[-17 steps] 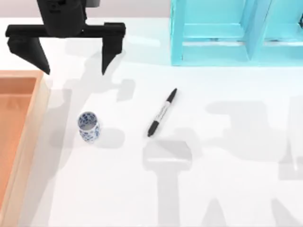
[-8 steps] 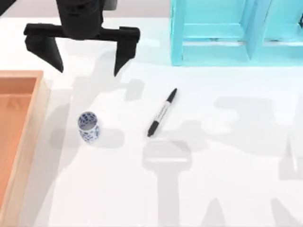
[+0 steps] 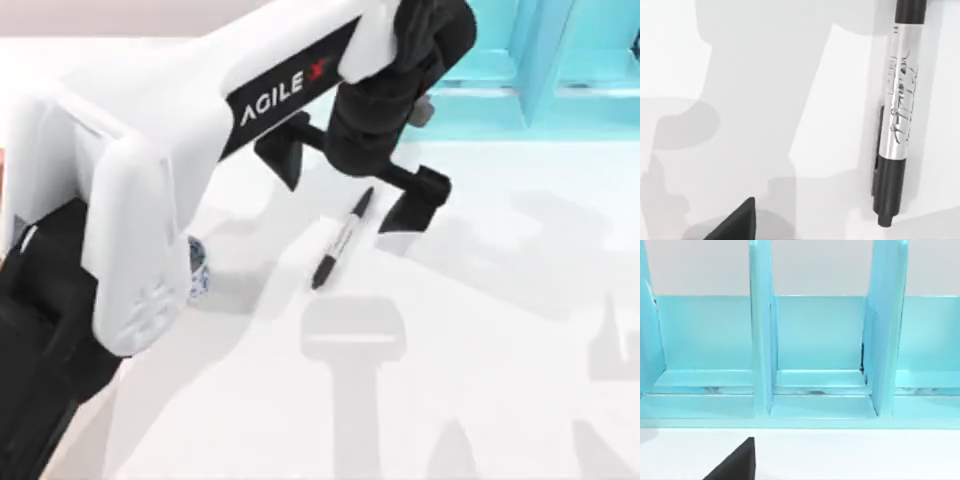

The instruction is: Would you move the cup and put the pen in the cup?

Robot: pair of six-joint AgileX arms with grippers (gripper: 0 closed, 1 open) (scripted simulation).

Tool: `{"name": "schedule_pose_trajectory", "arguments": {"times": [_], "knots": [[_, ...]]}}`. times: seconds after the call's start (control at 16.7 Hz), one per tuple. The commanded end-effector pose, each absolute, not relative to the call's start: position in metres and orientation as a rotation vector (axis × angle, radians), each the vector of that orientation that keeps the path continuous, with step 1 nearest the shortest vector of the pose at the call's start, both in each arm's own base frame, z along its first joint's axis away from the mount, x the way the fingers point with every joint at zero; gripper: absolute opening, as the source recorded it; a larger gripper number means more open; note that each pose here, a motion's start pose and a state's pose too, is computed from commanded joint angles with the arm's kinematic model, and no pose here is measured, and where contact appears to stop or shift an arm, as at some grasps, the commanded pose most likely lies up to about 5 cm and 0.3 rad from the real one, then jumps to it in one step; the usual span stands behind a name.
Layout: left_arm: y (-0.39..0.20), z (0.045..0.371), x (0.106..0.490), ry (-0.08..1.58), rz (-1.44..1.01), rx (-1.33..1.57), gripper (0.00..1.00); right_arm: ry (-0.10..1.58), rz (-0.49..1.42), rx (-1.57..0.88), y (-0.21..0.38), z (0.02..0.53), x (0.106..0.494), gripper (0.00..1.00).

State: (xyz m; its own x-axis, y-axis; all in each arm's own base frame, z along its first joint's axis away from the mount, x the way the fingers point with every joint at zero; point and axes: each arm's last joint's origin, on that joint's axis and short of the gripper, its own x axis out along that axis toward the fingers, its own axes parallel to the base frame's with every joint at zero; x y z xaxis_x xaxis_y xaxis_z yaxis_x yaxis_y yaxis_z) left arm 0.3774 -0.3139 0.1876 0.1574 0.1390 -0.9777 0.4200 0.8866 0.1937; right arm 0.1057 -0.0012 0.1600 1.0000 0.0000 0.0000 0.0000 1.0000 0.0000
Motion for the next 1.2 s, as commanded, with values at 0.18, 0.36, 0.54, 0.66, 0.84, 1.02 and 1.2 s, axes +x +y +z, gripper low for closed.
{"name": "schedule_pose_trajectory", "arguments": {"times": [0.18, 0.36, 0.54, 0.66, 0.84, 1.02, 1.2], "knots": [[-0.325, 0.180, 0.374, 1.396, -0.230, 0.507, 1.00, 0.000, 0.000, 0.000, -0.001, 0.160, 0.106, 1.00], [-0.323, 0.178, 0.375, 1.403, -0.227, 0.504, 1.00, 0.000, 0.000, 0.000, -0.001, 0.160, 0.106, 1.00], [-0.323, 0.164, 0.379, 1.397, -0.231, 0.506, 1.00, 0.000, 0.000, 0.000, -0.001, 0.160, 0.106, 1.00], [-0.322, 0.145, 0.383, 1.396, -0.231, 0.507, 1.00, 0.000, 0.000, 0.000, -0.001, 0.160, 0.106, 1.00], [-0.317, 0.113, 0.388, 1.396, -0.230, 0.507, 1.00, 0.000, 0.000, 0.000, -0.001, 0.160, 0.106, 1.00], [-0.312, 0.088, 0.391, 1.396, -0.230, 0.507, 1.00, 0.000, 0.000, 0.000, -0.001, 0.160, 0.106, 1.00], [-0.311, 0.082, 0.391, 1.396, -0.230, 0.507, 1.00, 0.000, 0.000, 0.000, -0.001, 0.160, 0.106, 1.00]]}}
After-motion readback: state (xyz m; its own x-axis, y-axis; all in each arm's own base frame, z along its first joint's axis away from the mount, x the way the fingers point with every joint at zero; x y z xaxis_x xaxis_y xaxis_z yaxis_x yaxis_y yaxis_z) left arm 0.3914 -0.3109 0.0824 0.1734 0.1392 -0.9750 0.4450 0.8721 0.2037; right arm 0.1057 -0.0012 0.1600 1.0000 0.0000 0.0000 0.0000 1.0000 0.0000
